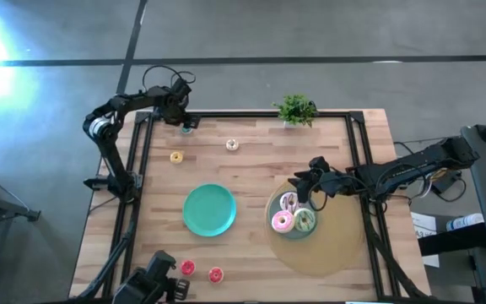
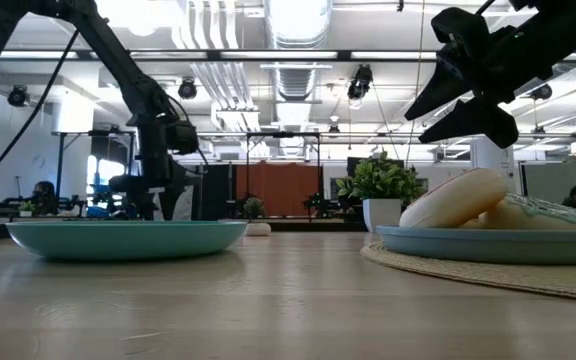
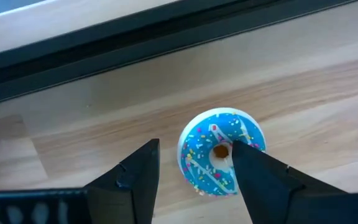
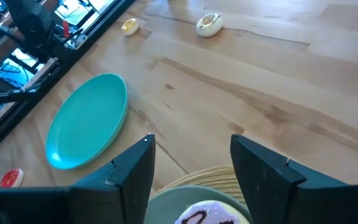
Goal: Pick & Place donuts
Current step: Put the small blue donut on the blue plate
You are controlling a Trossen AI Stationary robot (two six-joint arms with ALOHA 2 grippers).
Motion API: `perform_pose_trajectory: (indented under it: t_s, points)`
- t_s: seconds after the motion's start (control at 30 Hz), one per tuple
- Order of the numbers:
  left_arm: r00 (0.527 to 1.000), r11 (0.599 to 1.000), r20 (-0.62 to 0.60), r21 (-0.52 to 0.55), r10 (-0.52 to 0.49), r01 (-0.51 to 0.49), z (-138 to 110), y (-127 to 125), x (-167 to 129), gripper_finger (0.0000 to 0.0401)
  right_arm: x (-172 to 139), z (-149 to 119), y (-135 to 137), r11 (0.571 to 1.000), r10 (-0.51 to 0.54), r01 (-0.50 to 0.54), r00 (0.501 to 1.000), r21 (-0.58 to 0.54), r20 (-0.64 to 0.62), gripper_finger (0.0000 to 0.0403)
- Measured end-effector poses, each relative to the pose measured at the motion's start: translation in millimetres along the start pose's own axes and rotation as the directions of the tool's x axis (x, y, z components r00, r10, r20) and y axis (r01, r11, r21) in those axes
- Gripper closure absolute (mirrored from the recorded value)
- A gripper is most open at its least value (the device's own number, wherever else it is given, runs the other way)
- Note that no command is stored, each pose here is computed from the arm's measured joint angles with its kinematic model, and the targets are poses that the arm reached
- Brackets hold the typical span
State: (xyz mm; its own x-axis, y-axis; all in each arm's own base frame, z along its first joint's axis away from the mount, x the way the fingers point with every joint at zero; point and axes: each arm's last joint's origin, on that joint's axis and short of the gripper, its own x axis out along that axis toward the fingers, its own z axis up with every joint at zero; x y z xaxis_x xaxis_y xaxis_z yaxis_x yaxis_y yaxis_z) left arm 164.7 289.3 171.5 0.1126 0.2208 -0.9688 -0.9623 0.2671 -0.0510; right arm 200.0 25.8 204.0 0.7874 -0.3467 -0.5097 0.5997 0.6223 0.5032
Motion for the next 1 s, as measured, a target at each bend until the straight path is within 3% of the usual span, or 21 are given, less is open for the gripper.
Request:
perform_pose_trajectory:
  t_s: [0.23,0.53,0.67,0.87,1.0]
  points:
    - [1.0,1.0,0.004,0.016,-0.004,0.004,-0.4,0.1,1.2,0.0245,0.2,-0.1,-0.1,1.0,-0.001,0.001,1.0,0.0,-0.001,0.0202]
    - [1.0,0.999,-0.005,0.033,-0.017,0.018,-2.3,0.1,3.1,0.0382,0.5,-2.9,-4.4,0.999,-0.036,0.036,0.999,-0.002,-0.026,0.0202]
    - [0.999,0.998,-0.02,0.047,-0.036,0.037,-4.5,-3.7,2.2,0.0395,0.5,-3.3,-4.9,0.999,-0.04,0.04,0.999,-0.003,-0.029,0.0202]
    - [0.998,0.988,-0.001,0.141,-0.069,0.068,-22.5,-32.0,-32.5,0.04,0.5,-3.4,-4.8,0.999,-0.039,0.039,0.999,-0.013,-0.03,0.0202]
    - [0.987,0.966,0.043,0.219,-0.153,0.14,-56.5,-68.6,-73.7,0.04,0.4,-4.1,-4.2,0.999,-0.018,0.016,0.998,-0.041,-0.059,0.0202]
